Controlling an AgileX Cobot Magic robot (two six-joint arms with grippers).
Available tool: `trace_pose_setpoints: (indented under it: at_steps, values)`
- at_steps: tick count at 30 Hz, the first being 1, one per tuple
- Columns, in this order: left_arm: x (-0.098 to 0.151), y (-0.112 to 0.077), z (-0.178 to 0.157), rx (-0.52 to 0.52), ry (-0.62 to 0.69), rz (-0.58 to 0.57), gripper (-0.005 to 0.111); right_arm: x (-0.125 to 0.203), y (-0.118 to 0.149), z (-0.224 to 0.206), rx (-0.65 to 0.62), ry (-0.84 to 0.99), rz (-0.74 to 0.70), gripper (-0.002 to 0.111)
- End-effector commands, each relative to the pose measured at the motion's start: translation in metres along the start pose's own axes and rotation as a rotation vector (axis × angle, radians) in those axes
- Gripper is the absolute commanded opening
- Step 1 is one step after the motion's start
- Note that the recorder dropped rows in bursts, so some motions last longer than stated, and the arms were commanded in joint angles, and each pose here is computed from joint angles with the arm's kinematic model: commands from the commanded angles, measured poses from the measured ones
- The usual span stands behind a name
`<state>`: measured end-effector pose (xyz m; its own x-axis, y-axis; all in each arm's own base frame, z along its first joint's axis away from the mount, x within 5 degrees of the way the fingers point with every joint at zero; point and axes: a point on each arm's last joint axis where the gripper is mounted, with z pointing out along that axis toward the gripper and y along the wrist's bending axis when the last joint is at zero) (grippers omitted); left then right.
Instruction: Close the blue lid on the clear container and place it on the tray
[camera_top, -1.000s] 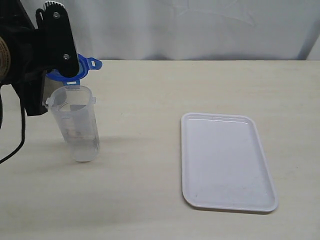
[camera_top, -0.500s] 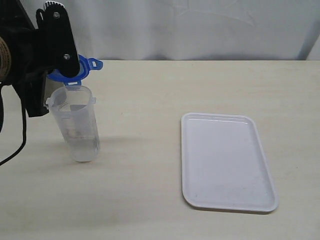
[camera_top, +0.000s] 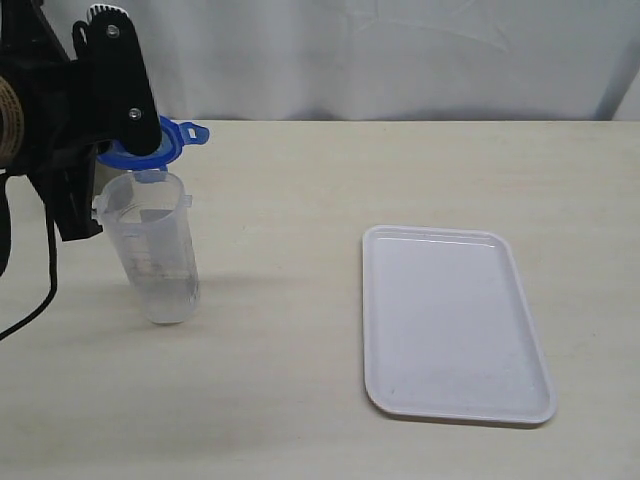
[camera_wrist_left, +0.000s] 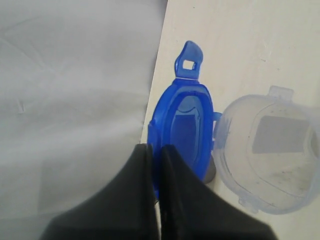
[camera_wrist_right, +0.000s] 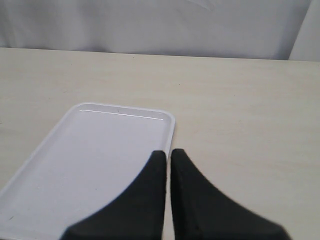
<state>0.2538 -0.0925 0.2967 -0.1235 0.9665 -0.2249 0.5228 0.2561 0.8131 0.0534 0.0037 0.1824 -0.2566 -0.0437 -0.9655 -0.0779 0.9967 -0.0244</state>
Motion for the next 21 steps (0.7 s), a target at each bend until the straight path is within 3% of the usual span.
trace_pose_setpoints:
  at_steps: [1,21]
  values:
    - [0.0004,-0.0008,-0.0014,0.007,0.002,-0.013,0.000,0.0004,-0.0002,0.0000,0.003,-0.004,0.001,0.004]
    - [-0.0033,-0.0049,-0.0033,0.028,0.003,0.001,0.000,0.0004,-0.0002,0.0000,0.003,-0.004,0.001,0.004]
